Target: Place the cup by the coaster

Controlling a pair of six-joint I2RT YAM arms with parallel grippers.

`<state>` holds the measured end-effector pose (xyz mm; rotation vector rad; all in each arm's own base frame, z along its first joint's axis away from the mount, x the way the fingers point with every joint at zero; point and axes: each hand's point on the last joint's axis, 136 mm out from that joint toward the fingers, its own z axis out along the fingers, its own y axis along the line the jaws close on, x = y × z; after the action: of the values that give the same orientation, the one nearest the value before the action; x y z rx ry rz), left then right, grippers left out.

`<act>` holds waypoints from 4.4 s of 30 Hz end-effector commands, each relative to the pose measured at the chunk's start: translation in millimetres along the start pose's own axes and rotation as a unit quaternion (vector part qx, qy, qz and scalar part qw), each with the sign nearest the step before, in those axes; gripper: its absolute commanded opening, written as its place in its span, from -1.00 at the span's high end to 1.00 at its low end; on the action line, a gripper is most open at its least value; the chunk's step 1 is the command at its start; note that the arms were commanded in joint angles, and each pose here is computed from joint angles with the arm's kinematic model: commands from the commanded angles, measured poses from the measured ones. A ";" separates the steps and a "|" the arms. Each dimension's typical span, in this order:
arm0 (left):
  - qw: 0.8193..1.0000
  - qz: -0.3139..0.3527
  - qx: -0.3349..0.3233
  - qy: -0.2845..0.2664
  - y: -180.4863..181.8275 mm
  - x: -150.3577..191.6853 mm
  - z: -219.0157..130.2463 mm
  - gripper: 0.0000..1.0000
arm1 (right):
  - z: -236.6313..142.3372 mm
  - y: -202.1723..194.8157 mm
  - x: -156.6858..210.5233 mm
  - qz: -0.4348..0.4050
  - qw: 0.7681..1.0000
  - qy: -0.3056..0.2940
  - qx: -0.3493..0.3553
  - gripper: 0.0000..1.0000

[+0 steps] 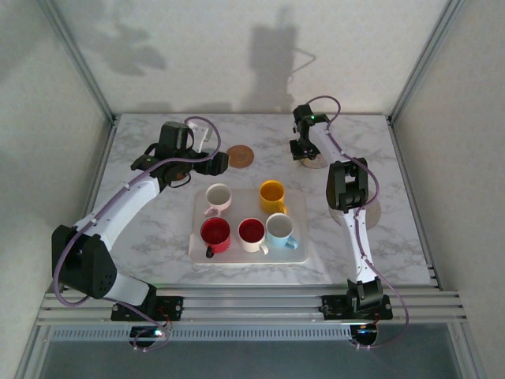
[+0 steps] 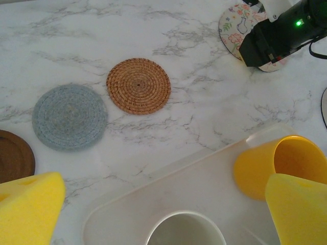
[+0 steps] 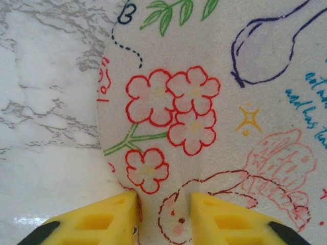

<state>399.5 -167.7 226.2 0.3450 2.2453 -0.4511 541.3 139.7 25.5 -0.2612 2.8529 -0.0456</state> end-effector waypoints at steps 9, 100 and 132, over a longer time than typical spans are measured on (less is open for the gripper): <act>1.000 0.008 -0.008 -0.008 -1.9 -5.0 -10.3 -0.99 | -11.8 -3.5 2.3 0.004 1.000 0.000 0.000 0.98; 0.999 0.022 -0.034 0.031 11.3 28.2 -4.3 -0.99 | -28.3 138.5 6.8 -0.012 0.983 0.008 -0.185 0.88; 0.999 0.027 -0.034 0.021 9.5 21.2 -12.3 -0.99 | -70.7 143.9 -6.3 -0.005 0.976 -0.027 -0.215 -0.19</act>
<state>385.1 -153.4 207.9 0.3660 2.2975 -0.3626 504.0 275.0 47.6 -0.3482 2.8450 0.5196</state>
